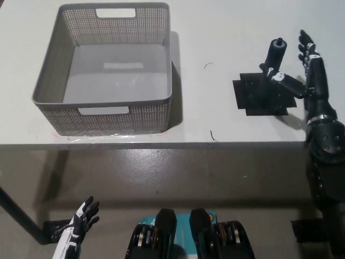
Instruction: Use the right hand to pick up a electric screw driver and put it into a container on the left side
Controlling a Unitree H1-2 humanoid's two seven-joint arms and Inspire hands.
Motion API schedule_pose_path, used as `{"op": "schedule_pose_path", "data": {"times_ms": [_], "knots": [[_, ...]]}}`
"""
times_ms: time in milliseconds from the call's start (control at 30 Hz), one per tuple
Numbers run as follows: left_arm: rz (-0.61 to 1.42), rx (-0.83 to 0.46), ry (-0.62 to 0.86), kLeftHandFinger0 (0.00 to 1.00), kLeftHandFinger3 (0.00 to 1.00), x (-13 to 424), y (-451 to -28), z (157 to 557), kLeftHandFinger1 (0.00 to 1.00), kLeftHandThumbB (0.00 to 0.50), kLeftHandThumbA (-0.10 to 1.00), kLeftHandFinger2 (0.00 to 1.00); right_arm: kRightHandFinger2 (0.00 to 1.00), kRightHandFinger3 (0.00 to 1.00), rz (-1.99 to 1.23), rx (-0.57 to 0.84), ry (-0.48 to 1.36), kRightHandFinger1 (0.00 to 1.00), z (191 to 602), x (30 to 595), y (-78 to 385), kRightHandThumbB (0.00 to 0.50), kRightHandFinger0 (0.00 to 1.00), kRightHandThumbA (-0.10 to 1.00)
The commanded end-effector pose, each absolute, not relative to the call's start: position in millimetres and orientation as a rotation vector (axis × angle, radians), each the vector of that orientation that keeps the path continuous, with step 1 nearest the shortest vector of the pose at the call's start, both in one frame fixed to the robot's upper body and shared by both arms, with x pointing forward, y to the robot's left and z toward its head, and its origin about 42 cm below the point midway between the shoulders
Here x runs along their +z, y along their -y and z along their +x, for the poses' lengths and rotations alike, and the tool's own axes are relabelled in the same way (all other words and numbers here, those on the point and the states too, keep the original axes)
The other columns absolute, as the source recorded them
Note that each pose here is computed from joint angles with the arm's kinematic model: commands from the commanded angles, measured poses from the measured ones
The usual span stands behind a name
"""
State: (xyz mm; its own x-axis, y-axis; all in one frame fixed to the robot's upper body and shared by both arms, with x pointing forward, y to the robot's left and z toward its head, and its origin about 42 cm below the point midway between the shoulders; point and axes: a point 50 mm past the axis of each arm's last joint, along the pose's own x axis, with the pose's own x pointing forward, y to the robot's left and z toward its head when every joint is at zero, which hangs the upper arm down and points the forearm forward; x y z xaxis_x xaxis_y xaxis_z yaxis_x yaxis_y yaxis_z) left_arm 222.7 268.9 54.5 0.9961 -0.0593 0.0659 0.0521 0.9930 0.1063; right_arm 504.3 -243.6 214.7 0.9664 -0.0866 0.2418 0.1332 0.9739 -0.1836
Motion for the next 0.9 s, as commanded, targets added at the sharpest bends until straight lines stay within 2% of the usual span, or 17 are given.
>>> {"op": "schedule_pose_path", "data": {"times_ms": [0, 300, 367, 400, 433, 467, 500, 533, 567, 600, 633, 667, 700, 767, 833, 867], "knots": [[0.107, -0.064, 0.119, 1.00, 1.00, 60, -269, 223, 1.00, 0.170, 1.00, 1.00, 1.00, 1.00, -0.238, -0.130, 0.343, 1.00, 526, 254, 233, 0.416, 1.00, 1.00], [0.104, -0.060, 0.121, 1.00, 1.00, 56, -269, 216, 1.00, 0.167, 1.00, 1.00, 1.00, 1.00, -0.205, -0.095, 0.182, 1.00, 565, 258, 217, 0.435, 1.00, 1.00], [0.094, -0.063, 0.118, 1.00, 1.00, 56, -267, 215, 1.00, 0.168, 1.00, 1.00, 1.00, 1.00, -0.208, -0.112, 0.117, 1.00, 574, 265, 213, 0.465, 1.00, 1.00], [0.094, -0.065, 0.116, 1.00, 1.00, 55, -266, 213, 1.00, 0.166, 1.00, 1.00, 1.00, 1.00, -0.180, -0.116, 0.073, 1.00, 579, 268, 212, 0.480, 1.00, 0.98], [0.094, -0.066, 0.114, 1.00, 1.00, 54, -265, 211, 1.00, 0.166, 1.00, 1.00, 1.00, 1.00, -0.143, -0.116, 0.042, 1.00, 581, 269, 211, 0.437, 1.00, 0.88], [0.096, -0.070, 0.114, 1.00, 1.00, 54, -265, 209, 1.00, 0.164, 1.00, 1.00, 1.00, 1.00, -0.083, -0.135, 0.023, 1.00, 583, 272, 211, 0.494, 1.00, 0.78], [0.097, -0.073, 0.116, 1.00, 1.00, 53, -264, 209, 1.00, 0.164, 1.00, 1.00, 1.00, 1.00, -0.102, -0.179, 0.008, 1.00, 585, 278, 209, 0.499, 1.00, 0.66], [0.094, -0.071, 0.115, 1.00, 1.00, 54, -263, 211, 1.00, 0.171, 1.00, 1.00, 0.83, 0.99, -0.161, -0.260, 0.004, 0.72, 588, 291, 207, 0.457, 0.58, 0.32], [0.094, -0.071, 0.116, 1.00, 1.00, 54, -263, 211, 1.00, 0.171, 1.00, 1.00, 0.83, 0.99, -0.166, -0.268, 0.004, 0.72, 589, 292, 207, 0.457, 0.58, 0.32], [0.092, -0.069, 0.117, 1.00, 1.00, 55, -263, 213, 1.00, 0.178, 1.00, 1.00, 0.54, 0.53, -0.122, -0.311, 0.004, 0.43, 590, 298, 206, 0.439, 0.29, 0.14], [0.092, -0.068, 0.118, 1.00, 1.00, 56, -264, 214, 1.00, 0.186, 1.00, 1.00, 0.37, 0.24, -0.135, -0.317, 0.004, 0.26, 591, 303, 204, 0.368, 0.13, -0.03], [0.100, -0.067, 0.119, 1.00, 1.00, 56, -266, 214, 1.00, 0.189, 1.00, 1.00, 0.37, 0.19, -0.134, -0.318, 0.007, 0.25, 592, 306, 199, 0.282, 0.15, -0.10], [0.105, -0.067, 0.118, 1.00, 1.00, 56, -269, 214, 1.00, 0.189, 1.00, 1.00, 0.35, 0.22, -0.123, -0.319, 0.007, 0.24, 592, 307, 196, 0.266, 0.13, -0.10], [0.107, -0.065, 0.114, 1.00, 1.00, 55, -271, 213, 1.00, 0.192, 1.00, 1.00, 0.29, 0.35, -0.119, -0.320, 0.019, 0.03, 591, 306, 191, 0.225, 0.00, -0.10], [0.099, -0.065, 0.111, 1.00, 1.00, 55, -270, 212, 1.00, 0.187, 1.00, 1.00, 0.29, 0.35, -0.131, -0.313, 0.032, 0.00, 590, 306, 186, 0.193, 0.00, -0.10], [0.095, -0.067, 0.108, 1.00, 1.00, 54, -270, 211, 1.00, 0.181, 1.00, 1.00, 0.38, 0.42, -0.160, -0.307, 0.042, 0.01, 589, 303, 183, 0.181, 0.00, -0.10]]}}
